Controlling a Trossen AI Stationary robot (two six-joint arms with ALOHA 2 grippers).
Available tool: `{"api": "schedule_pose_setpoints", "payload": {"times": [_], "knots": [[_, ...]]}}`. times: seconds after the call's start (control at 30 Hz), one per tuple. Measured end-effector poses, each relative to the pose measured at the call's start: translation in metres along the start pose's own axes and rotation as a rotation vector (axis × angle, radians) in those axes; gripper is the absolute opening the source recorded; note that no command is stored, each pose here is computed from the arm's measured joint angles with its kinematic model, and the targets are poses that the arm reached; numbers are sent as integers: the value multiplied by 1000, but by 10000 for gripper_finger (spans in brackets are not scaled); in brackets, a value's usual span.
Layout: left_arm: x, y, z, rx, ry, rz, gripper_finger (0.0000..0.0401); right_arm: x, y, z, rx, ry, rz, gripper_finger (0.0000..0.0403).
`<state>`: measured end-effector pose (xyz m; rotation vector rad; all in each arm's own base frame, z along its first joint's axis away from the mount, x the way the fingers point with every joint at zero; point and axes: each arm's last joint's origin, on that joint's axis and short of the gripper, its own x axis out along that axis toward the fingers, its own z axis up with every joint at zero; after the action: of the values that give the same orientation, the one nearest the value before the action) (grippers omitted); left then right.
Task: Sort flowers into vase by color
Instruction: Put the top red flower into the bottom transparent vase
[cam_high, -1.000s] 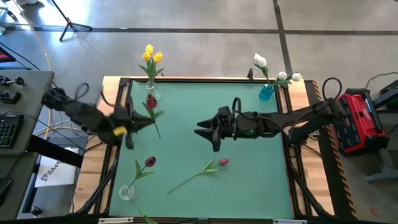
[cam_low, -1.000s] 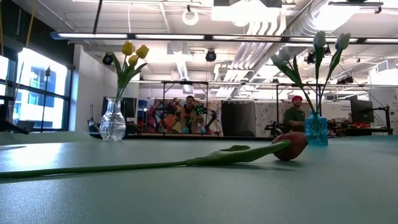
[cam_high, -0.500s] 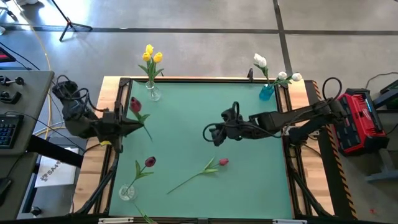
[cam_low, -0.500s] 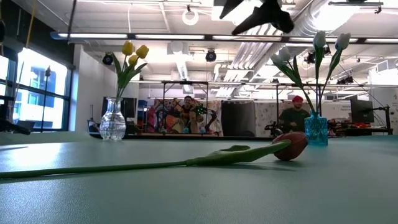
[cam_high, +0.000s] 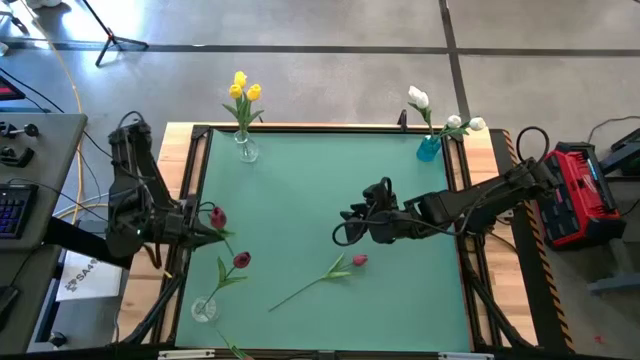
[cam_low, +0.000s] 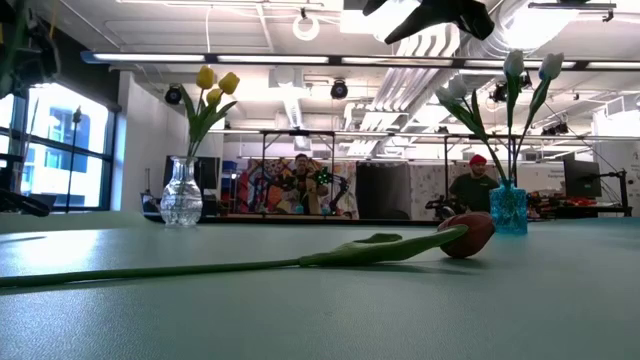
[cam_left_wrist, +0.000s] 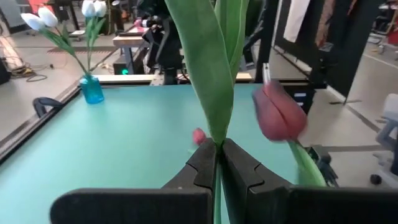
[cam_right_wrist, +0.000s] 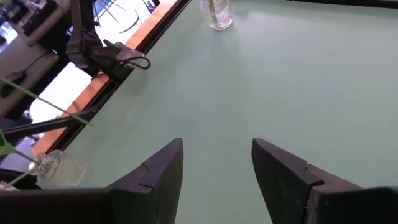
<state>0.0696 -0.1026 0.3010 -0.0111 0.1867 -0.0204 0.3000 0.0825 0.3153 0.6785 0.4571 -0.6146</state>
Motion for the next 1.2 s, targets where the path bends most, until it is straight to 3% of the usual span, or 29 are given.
{"api": "schedule_pose_setpoints", "payload": {"times": [0.17,0.4,0.7,1.2], "knots": [[-13,-8,-6,-8,-28,-71,0,-3,2,-3,45,-20,-2,181],[-35,-16,1,-2,-57,-300,0,-2,1,-2,77,-22,-4,181],[-56,-34,-4,-20,-42,-480,0,-2,1,-2,153,-24,-4,181],[-61,-71,-21,6,-41,-446,0,-2,6,1,210,-66,31,181]]}}
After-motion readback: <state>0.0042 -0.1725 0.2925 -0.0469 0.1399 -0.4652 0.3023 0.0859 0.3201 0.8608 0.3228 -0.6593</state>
